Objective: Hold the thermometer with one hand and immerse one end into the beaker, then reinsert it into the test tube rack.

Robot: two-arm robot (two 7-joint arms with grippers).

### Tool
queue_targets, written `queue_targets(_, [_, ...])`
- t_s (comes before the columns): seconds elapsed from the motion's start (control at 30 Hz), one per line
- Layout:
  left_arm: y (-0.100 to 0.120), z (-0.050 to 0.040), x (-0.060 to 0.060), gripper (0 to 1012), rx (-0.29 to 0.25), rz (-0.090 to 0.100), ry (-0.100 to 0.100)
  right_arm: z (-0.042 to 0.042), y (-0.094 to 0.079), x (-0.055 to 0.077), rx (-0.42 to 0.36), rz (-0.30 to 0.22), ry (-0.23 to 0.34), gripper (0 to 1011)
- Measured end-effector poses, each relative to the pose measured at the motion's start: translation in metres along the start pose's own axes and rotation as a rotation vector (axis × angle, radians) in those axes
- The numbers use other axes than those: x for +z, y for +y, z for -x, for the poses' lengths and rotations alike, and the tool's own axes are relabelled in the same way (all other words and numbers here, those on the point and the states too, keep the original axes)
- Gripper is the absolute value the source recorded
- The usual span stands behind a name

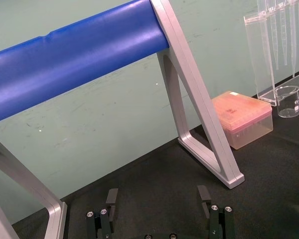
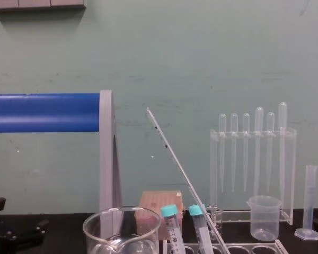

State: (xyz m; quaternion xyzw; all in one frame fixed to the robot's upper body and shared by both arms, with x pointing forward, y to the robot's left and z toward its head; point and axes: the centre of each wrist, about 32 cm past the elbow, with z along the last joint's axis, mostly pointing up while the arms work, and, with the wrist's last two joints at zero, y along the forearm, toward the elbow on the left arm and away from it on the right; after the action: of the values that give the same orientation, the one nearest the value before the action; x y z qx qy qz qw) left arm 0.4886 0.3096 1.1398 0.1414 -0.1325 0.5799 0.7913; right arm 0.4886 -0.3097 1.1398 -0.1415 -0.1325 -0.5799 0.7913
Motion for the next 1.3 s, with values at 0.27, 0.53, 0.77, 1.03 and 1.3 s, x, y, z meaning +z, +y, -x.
queue_targets(0.27, [0.0, 0.0, 0.0, 1008, 0.0, 0.0, 0.0, 0.0, 0.0, 0.0, 0.0, 0.0, 0.0, 1003])
queue_targets(0.53, [0.0, 0.0, 0.0, 1008, 0.0, 0.0, 0.0, 0.0, 0.0, 0.0, 0.0, 0.0, 0.0, 1003])
queue_targets(0.77, [0.0, 0.0, 0.0, 1008, 0.0, 0.0, 0.0, 0.0, 0.0, 0.0, 0.0, 0.0, 0.0, 1003])
queue_targets(1.03, [0.0, 0.0, 0.0, 1008, 0.0, 0.0, 0.0, 0.0, 0.0, 0.0, 0.0, 0.0, 0.0, 1003])
queue_targets(1.3, [0.0, 0.0, 0.0, 1008, 0.0, 0.0, 0.0, 0.0, 0.0, 0.0, 0.0, 0.0, 0.0, 1003])
